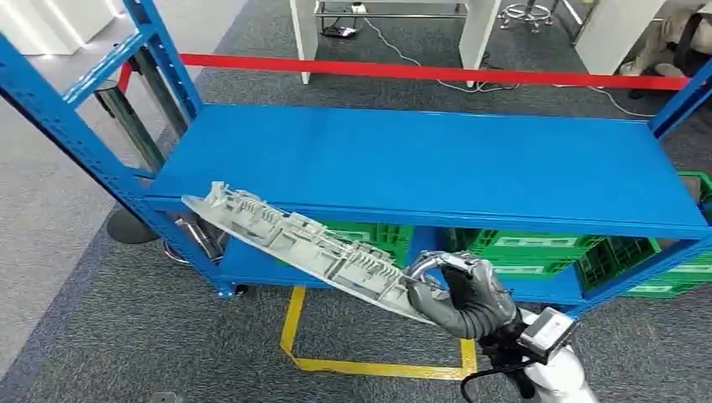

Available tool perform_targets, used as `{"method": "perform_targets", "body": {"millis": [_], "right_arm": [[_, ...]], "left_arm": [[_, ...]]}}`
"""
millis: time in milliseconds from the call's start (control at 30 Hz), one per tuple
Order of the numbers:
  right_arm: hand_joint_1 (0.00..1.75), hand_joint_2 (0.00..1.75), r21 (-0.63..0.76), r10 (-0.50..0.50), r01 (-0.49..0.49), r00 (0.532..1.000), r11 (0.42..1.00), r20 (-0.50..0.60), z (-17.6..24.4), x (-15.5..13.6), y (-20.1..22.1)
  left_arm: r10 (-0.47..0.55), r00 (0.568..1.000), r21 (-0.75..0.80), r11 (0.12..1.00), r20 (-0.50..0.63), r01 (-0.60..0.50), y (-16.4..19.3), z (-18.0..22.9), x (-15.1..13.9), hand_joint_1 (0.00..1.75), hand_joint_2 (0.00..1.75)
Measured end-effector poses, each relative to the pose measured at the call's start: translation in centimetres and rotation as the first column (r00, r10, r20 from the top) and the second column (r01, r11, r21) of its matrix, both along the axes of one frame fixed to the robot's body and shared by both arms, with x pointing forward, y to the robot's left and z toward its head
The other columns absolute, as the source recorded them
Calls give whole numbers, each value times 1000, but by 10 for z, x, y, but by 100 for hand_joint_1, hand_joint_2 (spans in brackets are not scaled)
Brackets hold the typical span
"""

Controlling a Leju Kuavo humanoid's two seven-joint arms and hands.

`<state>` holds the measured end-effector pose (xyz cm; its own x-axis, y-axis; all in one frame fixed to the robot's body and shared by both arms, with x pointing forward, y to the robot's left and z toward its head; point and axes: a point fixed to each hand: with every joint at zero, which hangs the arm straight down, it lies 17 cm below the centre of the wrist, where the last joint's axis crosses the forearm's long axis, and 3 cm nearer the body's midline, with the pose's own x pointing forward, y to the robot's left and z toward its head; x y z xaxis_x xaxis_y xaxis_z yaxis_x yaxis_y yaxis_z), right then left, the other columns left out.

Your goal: Take the parts from the cabinet and place them on the table.

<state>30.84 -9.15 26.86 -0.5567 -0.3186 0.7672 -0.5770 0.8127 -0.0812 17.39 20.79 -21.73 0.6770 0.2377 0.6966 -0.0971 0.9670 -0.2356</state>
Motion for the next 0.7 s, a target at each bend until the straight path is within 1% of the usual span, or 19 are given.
{"method": "perform_targets", "body": {"millis": [367,533,700], "right_arm": [[175,175,-4,4,-4,1000,1000,-13,-5,3,2],[175,175,12,3,-2,1000,1000,-26,-8,1,0],[175,175,-4,-29,28,998,1000,-55,-20,-2,-1]], "left_arm": [[4,1000,-6,1000,-3,-5,-3,0,0,0,0],[-13,999,-6,1000,-32,13,-6,-4,-7,0,0],[-26,998,-13,1000,-51,26,-11,-6,-12,0,0]]}}
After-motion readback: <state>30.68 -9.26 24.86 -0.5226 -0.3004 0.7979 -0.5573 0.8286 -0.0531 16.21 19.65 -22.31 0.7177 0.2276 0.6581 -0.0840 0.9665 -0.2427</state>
